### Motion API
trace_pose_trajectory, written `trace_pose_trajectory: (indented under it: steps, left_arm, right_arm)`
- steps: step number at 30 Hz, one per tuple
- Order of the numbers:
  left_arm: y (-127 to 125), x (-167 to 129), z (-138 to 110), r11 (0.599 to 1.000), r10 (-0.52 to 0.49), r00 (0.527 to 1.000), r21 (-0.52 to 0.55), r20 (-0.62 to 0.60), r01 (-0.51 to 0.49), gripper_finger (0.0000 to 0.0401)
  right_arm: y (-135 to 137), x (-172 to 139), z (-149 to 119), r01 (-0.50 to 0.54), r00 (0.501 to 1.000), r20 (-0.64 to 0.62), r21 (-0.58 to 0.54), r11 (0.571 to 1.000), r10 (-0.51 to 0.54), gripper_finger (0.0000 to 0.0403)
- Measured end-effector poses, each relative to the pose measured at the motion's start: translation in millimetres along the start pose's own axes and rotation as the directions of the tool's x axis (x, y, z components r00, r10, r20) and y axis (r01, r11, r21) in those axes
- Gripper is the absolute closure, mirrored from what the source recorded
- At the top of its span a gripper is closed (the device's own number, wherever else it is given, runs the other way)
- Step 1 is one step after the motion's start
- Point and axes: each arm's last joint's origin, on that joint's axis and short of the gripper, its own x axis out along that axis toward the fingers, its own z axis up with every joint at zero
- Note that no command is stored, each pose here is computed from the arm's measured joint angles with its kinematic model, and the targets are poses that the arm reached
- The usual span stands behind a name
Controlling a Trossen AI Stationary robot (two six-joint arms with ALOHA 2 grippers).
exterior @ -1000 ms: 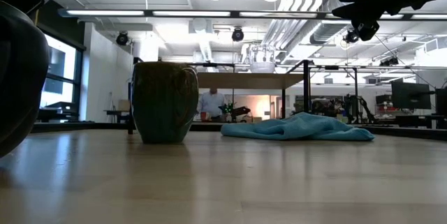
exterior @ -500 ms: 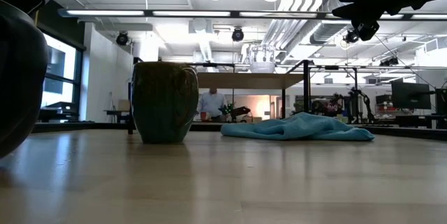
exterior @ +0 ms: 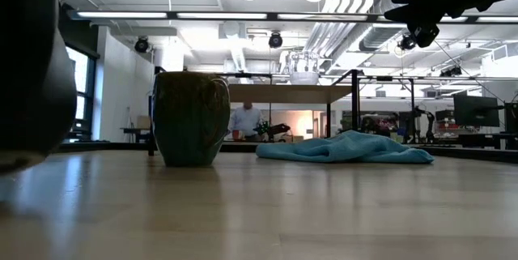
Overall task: Stack small to large cups/mugs on shelf
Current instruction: Put the black mug on the shelf
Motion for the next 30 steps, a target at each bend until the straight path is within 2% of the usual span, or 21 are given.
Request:
trace_pose_trajectory:
  steps: [13,19,25,30]
  left_arm:
    - [9.3,-1.0,3.9,0.988,0.093,0.994,0.121,0.048,-0.099,0.04]
    - [6.4,-4.0,17.2,0.973,0.119,0.99,0.188,0.071,-0.131,0.04]
    - [-7.5,-24.5,34.5,0.944,0.161,0.975,0.265,0.154,-0.197,0.04]
    - [-15.1,-43.1,48.8,0.882,0.213,0.96,0.387,0.182,-0.269,0.0401]
  right_arm:
    - [-0.6,0.0,0.3,0.022,1.0,0.008,0.012,1.0,-0.022,0.0275]
    - [-0.3,0.0,1.9,0.023,0.999,0.026,0.013,1.0,-0.023,0.0275]
    - [-0.4,0.0,1.8,0.023,0.999,0.026,0.035,0.999,-0.024,0.0275]
    - [-0.4,0.0,1.8,0.023,0.999,0.025,0.039,0.999,-0.024,0.0275]
